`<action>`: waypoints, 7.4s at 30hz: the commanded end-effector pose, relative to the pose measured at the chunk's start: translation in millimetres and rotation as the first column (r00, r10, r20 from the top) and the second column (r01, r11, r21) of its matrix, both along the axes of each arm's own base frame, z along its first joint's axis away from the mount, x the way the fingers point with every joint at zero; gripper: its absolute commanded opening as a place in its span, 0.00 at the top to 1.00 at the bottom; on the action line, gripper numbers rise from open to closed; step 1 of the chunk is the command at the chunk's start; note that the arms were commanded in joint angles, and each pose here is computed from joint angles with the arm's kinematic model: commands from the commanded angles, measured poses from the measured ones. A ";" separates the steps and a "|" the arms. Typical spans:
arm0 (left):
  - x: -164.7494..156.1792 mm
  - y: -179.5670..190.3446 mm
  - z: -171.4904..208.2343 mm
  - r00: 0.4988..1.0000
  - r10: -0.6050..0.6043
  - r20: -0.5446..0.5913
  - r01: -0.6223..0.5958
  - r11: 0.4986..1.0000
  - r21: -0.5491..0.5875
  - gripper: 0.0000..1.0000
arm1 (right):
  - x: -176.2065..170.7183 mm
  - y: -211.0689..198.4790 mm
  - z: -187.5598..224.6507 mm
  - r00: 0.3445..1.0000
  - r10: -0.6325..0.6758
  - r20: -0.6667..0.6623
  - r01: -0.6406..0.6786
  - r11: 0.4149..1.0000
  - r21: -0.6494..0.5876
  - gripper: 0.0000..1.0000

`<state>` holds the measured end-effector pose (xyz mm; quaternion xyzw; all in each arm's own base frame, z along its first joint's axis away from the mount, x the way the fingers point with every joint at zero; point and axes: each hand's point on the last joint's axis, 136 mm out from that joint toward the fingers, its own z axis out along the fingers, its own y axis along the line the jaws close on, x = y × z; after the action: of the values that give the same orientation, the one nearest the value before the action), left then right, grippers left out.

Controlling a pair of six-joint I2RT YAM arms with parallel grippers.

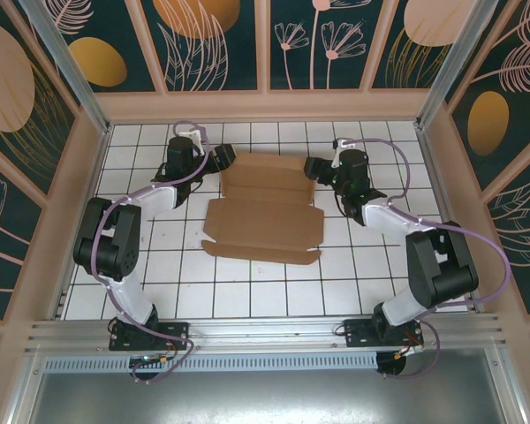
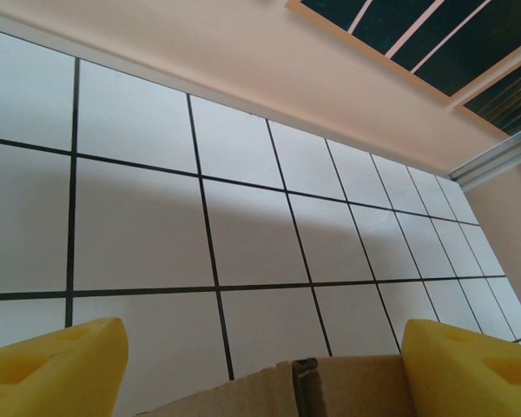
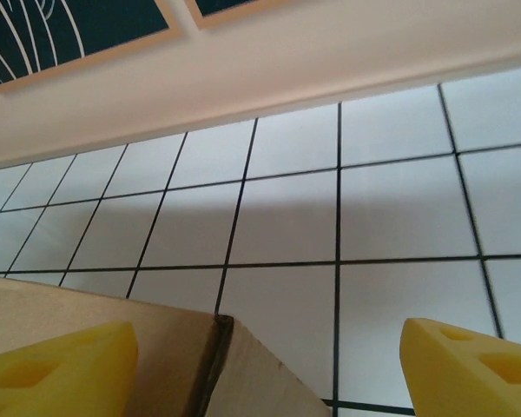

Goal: Fold the paper box

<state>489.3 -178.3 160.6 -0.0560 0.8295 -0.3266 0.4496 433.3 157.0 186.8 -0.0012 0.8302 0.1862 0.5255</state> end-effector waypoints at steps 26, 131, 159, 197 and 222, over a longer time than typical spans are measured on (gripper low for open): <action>-77.0 46.6 107.7 0.983 0.156 0.094 -0.153 0.988 -0.031 0.19 | 13.6 151.2 4.3 0.840 0.535 0.093 -0.150 0.394 -0.907 0.35; -70.7 127.3 110.6 0.802 0.555 0.221 -0.550 0.831 -0.089 0.24 | -20.0 -3.9 -133.8 0.891 -0.083 -0.447 0.006 0.985 -0.172 0.76; -81.4 58.1 71.4 0.835 -0.144 0.531 -0.077 0.925 0.371 0.17 | -30.4 10.2 108.7 0.797 0.348 0.493 -0.230 0.930 -0.285 0.24; 0.4 23.0 9.4 0.770 -0.488 0.410 0.258 0.827 0.500 0.78 | 85.0 1.6 -8.2 0.619 0.720 0.314 -0.615 0.693 -0.376 0.67; -22.1 -0.4 27.0 0.897 -0.148 0.416 0.056 0.973 0.225 0.82 | 39.7 52.4 10.1 0.928 0.251 0.274 -0.221 0.966 -0.138 1.00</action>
<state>476.7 -157.6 166.7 0.1291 0.7585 -0.2285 0.5965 475.3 198.1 171.4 -0.2194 0.7543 0.1763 0.5932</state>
